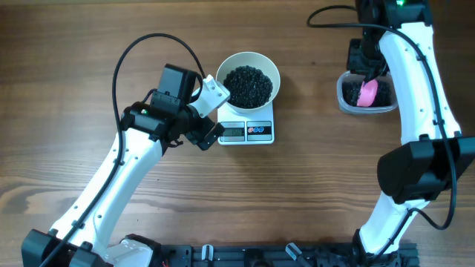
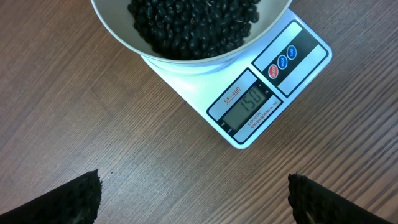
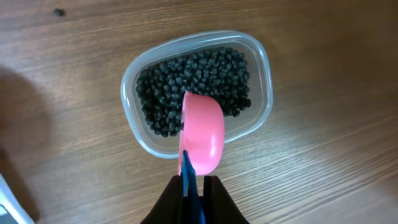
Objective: Scoop item into bowl and weigh 150g on scale
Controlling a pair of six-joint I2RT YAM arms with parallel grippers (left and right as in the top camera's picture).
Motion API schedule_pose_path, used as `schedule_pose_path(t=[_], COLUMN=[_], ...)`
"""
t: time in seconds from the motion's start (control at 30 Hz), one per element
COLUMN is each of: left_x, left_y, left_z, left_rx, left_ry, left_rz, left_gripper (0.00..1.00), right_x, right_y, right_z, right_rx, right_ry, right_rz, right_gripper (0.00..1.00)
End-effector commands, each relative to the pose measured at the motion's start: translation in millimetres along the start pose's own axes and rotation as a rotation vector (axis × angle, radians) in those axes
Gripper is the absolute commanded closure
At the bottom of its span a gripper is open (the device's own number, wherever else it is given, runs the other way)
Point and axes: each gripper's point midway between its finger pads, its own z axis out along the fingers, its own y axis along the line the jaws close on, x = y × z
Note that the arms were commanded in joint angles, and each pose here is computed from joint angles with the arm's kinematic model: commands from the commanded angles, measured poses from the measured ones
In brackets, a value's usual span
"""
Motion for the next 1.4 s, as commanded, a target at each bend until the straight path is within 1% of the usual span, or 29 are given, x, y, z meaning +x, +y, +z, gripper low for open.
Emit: schedule_pose_path(t=[0.0, 0.1, 0.23, 0.33, 0.43, 0.47, 0.5, 0.53, 0.63, 0.7, 0.73, 0.8, 0.83, 0.87, 0.9, 0.93, 0.97, 1.17, 1.27, 1.37], left_x=[-0.4, -0.4, -0.4, -0.4, -0.4, -0.4, -0.4, -0.3, -0.4, -0.3, -0.4, -0.4, -0.4, -0.4, -0.4, -0.4, -0.4, -0.4, -0.4, -0.3], left_y=[-1.5, -1.5, -1.5, -1.5, -1.5, -1.5, -1.5, -1.6, -1.5, -1.6, -1.5, -1.5, -1.5, -1.5, -1.5, -1.5, -1.5, -1.5, -1.5, -1.6], left_z=[-1.9, -1.9, -1.9, -1.9, -1.9, -1.9, -1.9, -1.8, -1.9, -1.8, -1.9, -1.9, -1.9, -1.9, -1.9, -1.9, -1.9, -1.9, -1.9, -1.8], left_rx=[0.01, 0.01, 0.01, 0.01, 0.01, 0.01, 0.01, 0.01, 0.01, 0.01, 0.01, 0.01, 0.01, 0.01, 0.01, 0.01, 0.01, 0.01, 0.01, 0.01], left_ry=[-0.01, -0.01, -0.01, -0.01, -0.01, -0.01, -0.01, -0.01, -0.01, -0.01, -0.01, -0.01, -0.01, -0.01, -0.01, -0.01, -0.01, -0.01, -0.01, -0.01], left_rz=[0.017, 0.017, 0.017, 0.017, 0.017, 0.017, 0.017, 0.017, 0.017, 0.017, 0.017, 0.017, 0.017, 0.017, 0.017, 0.017, 0.017, 0.017, 0.017, 0.017], left_gripper=[0.0, 0.0, 0.0, 0.0, 0.0, 0.0, 0.0, 0.0, 0.0, 0.0, 0.0, 0.0, 0.0, 0.0, 0.0, 0.0, 0.0, 0.0, 0.0, 0.0], right_x=[-2.7, -8.1, -19.9, -18.5, -8.7, -5.2, -3.7, -1.7, 6.0, 13.7, 22.4, 35.6, 44.5, 50.8, 57.8, 57.7, 57.5, 56.1, 49.6, 38.5], right_y=[-8.6, -13.2, -22.3, -27.0, -24.5, -24.5, -23.5, -22.8, -22.4, -23.1, -24.7, -27.2, -28.8, -30.1, -31.2, -30.0, -29.6, -31.1, -29.8, -31.3], right_z=[3.3, 8.1, 12.5, 21.0, 33.1, 38.5, 42.6, 44.6, 47.2, 46.3, 45.3, 43.2, 41.0, 38.9, 35.5, 33.4, 31.1, 1.0, -28.9, -62.6], right_rx=[-0.1, -0.22, -0.337, -0.349, -0.33, -0.315, -0.313, -0.31, -0.298, -0.286, -0.269, -0.246, -0.228, -0.217, -0.206, -0.219, -0.226, -0.296, -0.397, -0.496], right_ry=[0.037, 0.067, 0.078, 0.108, 0.157, 0.172, 0.178, 0.186, 0.22, 0.249, 0.286, 0.341, 0.378, 0.404, 0.429, 0.427, 0.424, 0.358, 0.26, 0.116], right_rz=[0.193, 0.299, 0.447, 0.543, 0.59, 0.614, 0.614, 0.617, 0.635, 0.633, 0.651, 0.66, 0.677, 0.681, 0.678, 0.672, 0.675, 0.69, 0.66, 0.62], right_gripper=[0.96, 0.96, 0.96, 0.95, 0.95, 0.91, 0.84, 0.75, 0.56, 0.38, 0.32, 0.23, 0.19, 0.18, 0.13, 0.02, 0.0, 0.0, 0.0, 0.0])
